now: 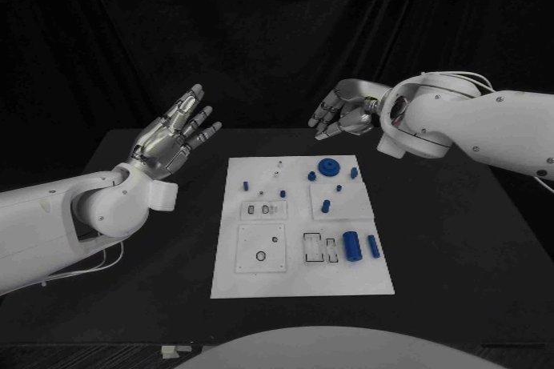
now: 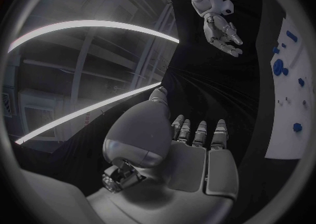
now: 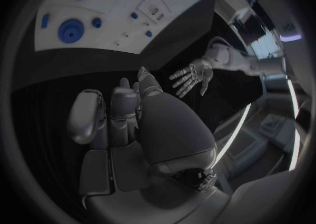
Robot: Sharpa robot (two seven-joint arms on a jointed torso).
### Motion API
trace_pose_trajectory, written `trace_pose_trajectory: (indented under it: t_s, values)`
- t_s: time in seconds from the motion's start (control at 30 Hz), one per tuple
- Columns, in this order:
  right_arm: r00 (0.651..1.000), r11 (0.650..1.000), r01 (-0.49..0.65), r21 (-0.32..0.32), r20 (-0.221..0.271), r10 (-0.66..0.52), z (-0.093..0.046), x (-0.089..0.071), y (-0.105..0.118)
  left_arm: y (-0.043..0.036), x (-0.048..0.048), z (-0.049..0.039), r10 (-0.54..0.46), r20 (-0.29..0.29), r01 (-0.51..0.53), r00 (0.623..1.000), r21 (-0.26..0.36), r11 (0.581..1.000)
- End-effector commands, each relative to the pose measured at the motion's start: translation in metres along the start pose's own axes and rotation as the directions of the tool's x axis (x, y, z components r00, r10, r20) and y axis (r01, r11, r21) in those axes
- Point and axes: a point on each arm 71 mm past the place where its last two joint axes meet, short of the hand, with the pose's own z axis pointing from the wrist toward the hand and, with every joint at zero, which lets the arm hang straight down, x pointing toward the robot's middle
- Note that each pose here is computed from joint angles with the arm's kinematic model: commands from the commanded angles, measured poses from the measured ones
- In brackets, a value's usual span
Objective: Assemble the parts on the task board
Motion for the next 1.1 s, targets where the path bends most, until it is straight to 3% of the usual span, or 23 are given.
trace_pose_trajectory:
  t_s: [0.03,0.13,0.3,0.67,1.1]
  values:
    - [0.851,0.849,0.525,-0.057,0.06,-0.522,0.003,0.002,0.006,-0.0027,0.0036,0.0016,0.0,-0.041,0.0,0.999,0.004,1.0]
    - [0.824,0.82,0.567,-0.079,0.064,-0.564,0.005,0.007,0.007,-0.0029,0.0035,0.0022,-0.002,-0.046,0.002,0.999,0.0,1.0]
    - [0.807,0.801,0.59,-0.105,0.058,-0.587,0.009,0.018,0.004,-0.0027,0.0027,0.0029,-0.004,-0.051,0.004,0.999,-0.006,1.0]
    - [0.81,0.799,0.583,-0.145,0.039,-0.585,0.015,0.04,-0.007,-0.003,0.0012,0.0026,-0.008,-0.057,0.008,0.998,-0.012,1.0]
    - [0.815,0.801,0.569,-0.186,-0.002,-0.579,0.013,0.054,-0.016,-0.0026,0.0003,0.0031,-0.011,-0.062,0.011,0.998,-0.016,1.0]
